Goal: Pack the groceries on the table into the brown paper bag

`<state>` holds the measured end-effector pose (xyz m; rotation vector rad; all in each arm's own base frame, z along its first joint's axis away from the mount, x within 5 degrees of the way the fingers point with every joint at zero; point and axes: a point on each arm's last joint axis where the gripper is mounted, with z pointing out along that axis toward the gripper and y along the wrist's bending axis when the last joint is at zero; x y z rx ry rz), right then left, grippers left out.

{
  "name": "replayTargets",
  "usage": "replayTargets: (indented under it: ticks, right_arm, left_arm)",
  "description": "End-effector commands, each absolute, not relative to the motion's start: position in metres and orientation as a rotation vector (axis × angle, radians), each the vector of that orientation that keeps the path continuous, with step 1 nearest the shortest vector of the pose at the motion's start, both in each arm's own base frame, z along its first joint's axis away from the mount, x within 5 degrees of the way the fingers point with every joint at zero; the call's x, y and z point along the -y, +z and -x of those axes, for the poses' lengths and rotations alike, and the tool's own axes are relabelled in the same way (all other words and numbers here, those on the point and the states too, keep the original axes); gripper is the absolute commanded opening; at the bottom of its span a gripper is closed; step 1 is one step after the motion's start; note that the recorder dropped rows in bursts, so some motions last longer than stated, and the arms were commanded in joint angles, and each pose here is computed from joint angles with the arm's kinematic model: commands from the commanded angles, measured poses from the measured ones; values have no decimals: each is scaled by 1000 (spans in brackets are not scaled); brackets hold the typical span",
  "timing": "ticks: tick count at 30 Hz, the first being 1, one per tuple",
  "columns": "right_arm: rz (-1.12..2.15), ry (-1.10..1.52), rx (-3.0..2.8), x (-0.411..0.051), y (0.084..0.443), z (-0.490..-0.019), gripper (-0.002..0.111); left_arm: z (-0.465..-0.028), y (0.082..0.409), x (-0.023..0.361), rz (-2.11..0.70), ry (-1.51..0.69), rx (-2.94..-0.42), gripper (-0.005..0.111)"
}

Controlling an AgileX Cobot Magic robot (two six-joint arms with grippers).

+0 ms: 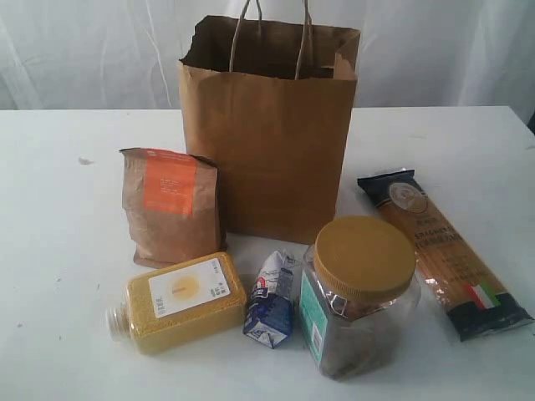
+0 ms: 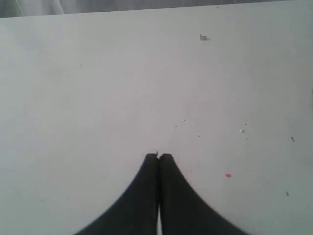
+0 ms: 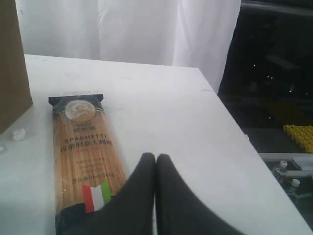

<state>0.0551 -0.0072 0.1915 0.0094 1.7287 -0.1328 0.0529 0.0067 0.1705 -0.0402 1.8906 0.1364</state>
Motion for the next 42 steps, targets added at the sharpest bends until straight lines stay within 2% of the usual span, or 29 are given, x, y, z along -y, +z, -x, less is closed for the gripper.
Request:
replayTargets:
  ticks: [1, 5, 10, 13, 16, 21, 26, 29, 34, 36, 40, 42]
  right_arm:
    - [-269, 205, -1544, 2, 206, -56, 0]
    - [-404, 377, -1439, 2, 213, -56, 0]
    - [-459, 430, -1446, 2, 211, -56, 0]
    - [-421, 441, -1315, 3, 224, -55, 0]
    - [-378, 492, -1038, 5, 247, -46, 0]
    - [-469, 748, -489, 19, 288, -15, 0]
    - [-427, 797, -453, 15, 335, 2, 0]
    - [-290, 629, -634, 3, 360, 8, 0]
    - [26, 15, -947, -6, 385, -1, 0]
    - [18, -251, -1182, 8, 377, -24, 0]
    - [-72, -851, -1956, 54, 324, -74, 0]
    - [-35, -883, -2179, 54, 306, -95, 0]
  left_arm:
    - [-53, 171, -6, 28, 136, -1878, 0]
    - [-53, 171, -6, 28, 136, -1878, 0]
    - [-53, 171, -6, 28, 136, -1878, 0]
    - [-53, 171, -6, 26, 135, -1878, 0]
    - [-53, 171, -6, 26, 135, -1878, 0]
    - [-53, 171, -5, 4, 119, -1878, 0]
    - [-53, 171, -2, -54, 80, -1876, 0]
    - [-53, 171, -1, -78, 62, -1875, 0]
    - [-53, 171, 0, -86, 57, -1875, 0]
    - [-53, 171, 0, -86, 57, -1875, 0]
    - [-53, 171, 0, -86, 57, -1875, 0]
    - [-53, 171, 0, -86, 57, -1875, 0]
